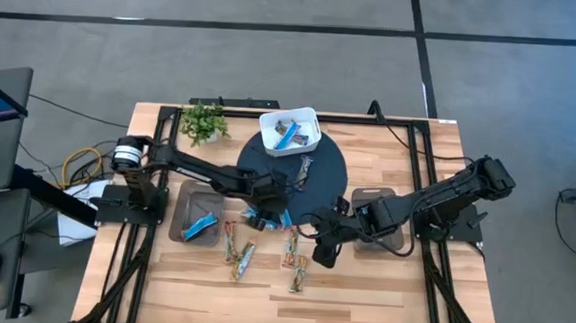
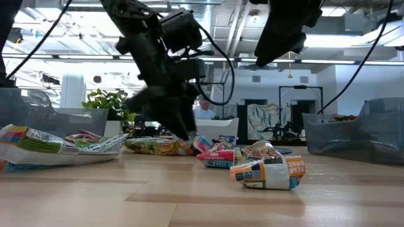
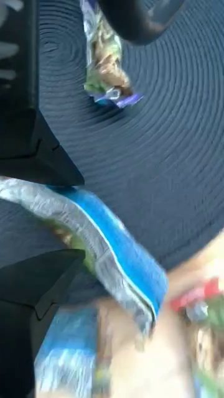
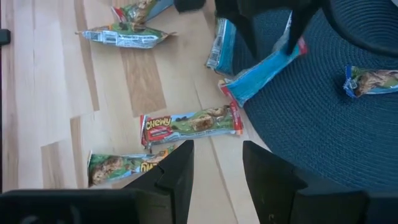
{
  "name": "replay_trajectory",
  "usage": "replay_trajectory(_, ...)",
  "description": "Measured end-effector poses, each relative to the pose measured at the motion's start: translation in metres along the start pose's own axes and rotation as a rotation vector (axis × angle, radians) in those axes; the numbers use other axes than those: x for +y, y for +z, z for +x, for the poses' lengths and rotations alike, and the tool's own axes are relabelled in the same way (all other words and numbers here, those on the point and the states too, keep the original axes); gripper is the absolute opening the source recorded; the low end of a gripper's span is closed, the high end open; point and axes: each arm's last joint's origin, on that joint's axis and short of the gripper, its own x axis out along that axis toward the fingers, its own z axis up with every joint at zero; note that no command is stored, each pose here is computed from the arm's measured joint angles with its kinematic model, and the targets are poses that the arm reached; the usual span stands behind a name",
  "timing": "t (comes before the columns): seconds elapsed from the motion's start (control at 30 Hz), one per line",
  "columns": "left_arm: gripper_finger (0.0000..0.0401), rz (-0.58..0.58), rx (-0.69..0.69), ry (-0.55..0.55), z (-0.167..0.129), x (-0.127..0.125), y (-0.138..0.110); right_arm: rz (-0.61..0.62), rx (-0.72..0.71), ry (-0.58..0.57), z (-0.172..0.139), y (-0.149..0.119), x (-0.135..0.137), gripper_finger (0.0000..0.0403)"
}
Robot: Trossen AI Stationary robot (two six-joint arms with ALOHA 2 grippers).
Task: Pick and place Granola Bars by type
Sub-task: Put the red granola bar into the left black bin
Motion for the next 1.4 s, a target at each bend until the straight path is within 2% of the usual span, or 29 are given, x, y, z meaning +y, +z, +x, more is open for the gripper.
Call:
replay_trajectory(0.2,0.0165,-0.007,0.049,0.016,0.009,-0.001,-0.004,0.028,-0.003,0.002,0.000,0.000,0.000,0.0128)
replay_trajectory(0.57,0.0053,-0.051,0.063,0.030,0.009,-0.001,-0.005,0.037,0.002,0.002,0.000,0.000,0.000,0.0128)
replay_trajectory(0.77,0.0040,-0.116,0.065,0.060,0.001,0.001,-0.004,0.037,0.002,0.002,0.000,0.000,0.000,0.0128)
replay_trajectory(0.97,0.0038,-0.177,0.011,0.150,-0.032,0.012,0.013,0.036,0.001,0.001,0.000,0.000,0.000,0.0128)
replay_trajectory(1.13,0.0035,-0.238,-0.030,0.210,-0.076,0.020,0.023,0.038,-0.001,-0.005,0.001,0.001,-0.002,0.0128)
replay_trajectory(1.23,0.0037,-0.276,0.000,0.244,-0.101,0.020,0.018,0.028,-0.001,-0.006,0.001,0.001,-0.002,0.0128)
replay_trajectory(1.4,0.0038,-0.353,0.129,0.285,-0.142,0.013,-0.003,0.017,-0.005,-0.014,0.001,0.003,-0.005,0.0128)
